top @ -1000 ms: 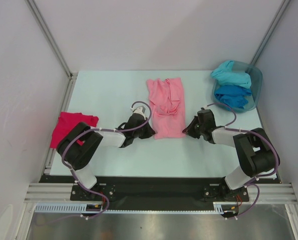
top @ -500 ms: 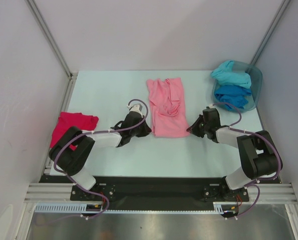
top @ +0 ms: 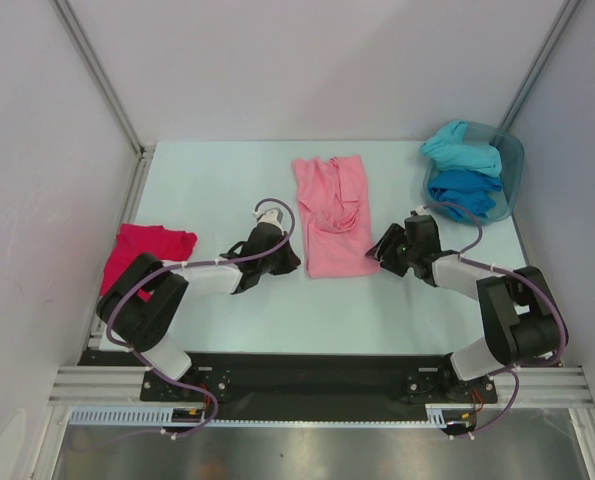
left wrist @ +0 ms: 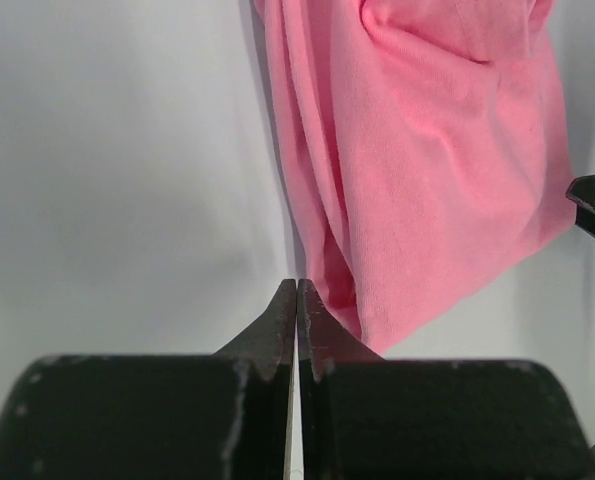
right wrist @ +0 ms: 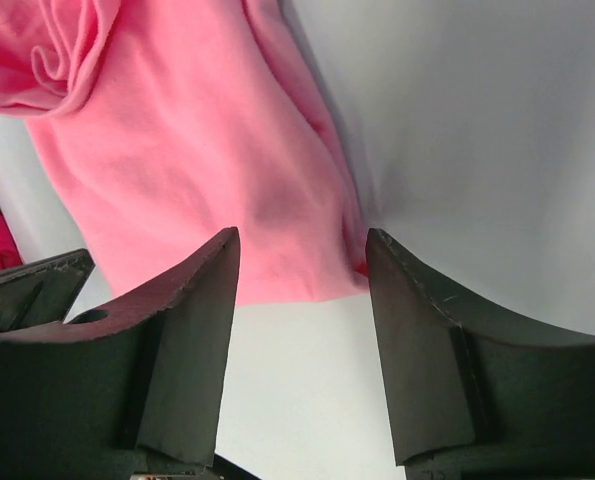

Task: Fold and stack the t-shirts
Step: Fold the tshirt

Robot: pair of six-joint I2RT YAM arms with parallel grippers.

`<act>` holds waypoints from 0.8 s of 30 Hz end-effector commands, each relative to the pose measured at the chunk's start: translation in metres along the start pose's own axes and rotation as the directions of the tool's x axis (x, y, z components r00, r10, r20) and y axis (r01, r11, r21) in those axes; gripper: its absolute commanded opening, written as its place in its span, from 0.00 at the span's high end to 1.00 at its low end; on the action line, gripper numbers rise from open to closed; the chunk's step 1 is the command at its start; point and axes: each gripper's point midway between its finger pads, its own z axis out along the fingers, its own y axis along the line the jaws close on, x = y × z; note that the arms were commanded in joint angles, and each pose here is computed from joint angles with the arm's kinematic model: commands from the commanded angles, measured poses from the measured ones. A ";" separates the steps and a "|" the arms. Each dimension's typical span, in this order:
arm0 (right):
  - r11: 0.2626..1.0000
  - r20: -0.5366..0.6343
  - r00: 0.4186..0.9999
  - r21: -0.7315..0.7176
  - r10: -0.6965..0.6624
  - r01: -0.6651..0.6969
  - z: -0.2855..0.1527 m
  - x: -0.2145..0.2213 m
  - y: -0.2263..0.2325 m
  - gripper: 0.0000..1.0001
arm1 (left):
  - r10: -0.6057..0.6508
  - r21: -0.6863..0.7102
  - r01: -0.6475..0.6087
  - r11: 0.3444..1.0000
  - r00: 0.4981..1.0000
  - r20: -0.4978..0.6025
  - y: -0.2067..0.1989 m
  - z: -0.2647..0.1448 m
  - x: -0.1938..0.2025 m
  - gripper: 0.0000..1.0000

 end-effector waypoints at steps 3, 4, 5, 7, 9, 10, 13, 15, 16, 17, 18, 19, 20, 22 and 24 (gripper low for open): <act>0.999 0.037 0.999 -0.045 -0.021 0.023 -0.013 -0.013 0.019 0.41 | -0.022 0.118 0.015 0.993 0.998 0.062 -0.025 -0.010 -0.017 0.98; 0.999 0.037 0.999 -0.044 -0.018 0.020 -0.014 -0.012 0.017 0.41 | -0.029 0.128 0.022 0.992 0.998 0.054 -0.026 -0.009 -0.013 0.94; 0.999 0.037 0.999 -0.041 -0.019 0.020 -0.014 -0.011 0.016 0.41 | -0.044 0.138 0.037 0.990 0.998 0.042 -0.026 -0.009 -0.008 0.92; 0.999 0.033 0.999 -0.035 -0.017 0.018 -0.014 -0.006 0.011 0.42 | -0.054 0.184 0.046 0.982 0.998 0.036 -0.034 -0.008 -0.005 0.86; 1.000 0.026 1.000 -0.025 -0.011 0.012 -0.015 -0.001 0.004 0.42 | -0.074 0.211 0.067 0.975 0.997 0.026 -0.035 -0.006 0.002 0.79; 1.000 0.027 1.000 -0.028 -0.013 0.014 -0.016 0.001 0.003 0.42 | -0.081 0.222 0.074 0.972 0.996 0.024 -0.036 -0.006 0.004 0.75; 1.000 0.037 0.999 -0.019 -0.013 0.014 -0.017 0.000 -0.002 0.44 | -0.094 0.233 0.088 0.969 0.995 0.016 -0.034 -0.006 0.011 0.74; 0.999 0.040 0.999 -0.031 -0.014 0.015 -0.017 -0.003 0.002 0.45 | -0.090 0.233 0.084 0.969 0.996 0.017 -0.034 -0.007 0.011 0.75; 0.999 0.048 0.999 -0.048 -0.016 0.019 -0.016 -0.008 0.011 0.46 | -0.089 0.228 0.082 0.970 0.996 0.021 -0.033 -0.007 0.010 0.75; 0.998 0.049 0.999 -0.059 -0.017 0.020 -0.015 -0.010 0.015 0.46 | -0.086 0.228 0.078 0.970 0.996 0.023 -0.034 -0.007 0.009 0.75; 0.998 0.047 0.999 -0.067 -0.019 0.022 -0.014 -0.013 0.022 0.46 | -0.085 0.226 0.077 0.971 0.996 0.025 -0.034 -0.008 0.008 0.75; 0.997 0.050 0.998 -0.072 -0.023 0.027 -0.013 -0.016 0.027 0.46 | -0.078 0.226 0.070 0.972 0.997 0.025 -0.035 -0.008 0.008 0.76; 0.995 0.062 0.998 -0.091 -0.026 0.032 -0.011 -0.027 0.040 0.46 | -0.075 0.223 0.066 0.972 0.997 0.032 -0.036 -0.008 0.006 0.76; 0.994 0.062 0.997 -0.100 -0.035 0.041 -0.009 -0.032 0.052 0.46 | -0.072 0.223 0.063 0.973 0.997 0.031 -0.037 -0.010 0.007 0.77; 0.992 0.065 0.997 -0.114 -0.036 0.044 -0.003 -0.044 0.070 0.46 | -0.069 0.222 0.061 0.973 0.997 0.028 -0.037 -0.010 0.009 0.77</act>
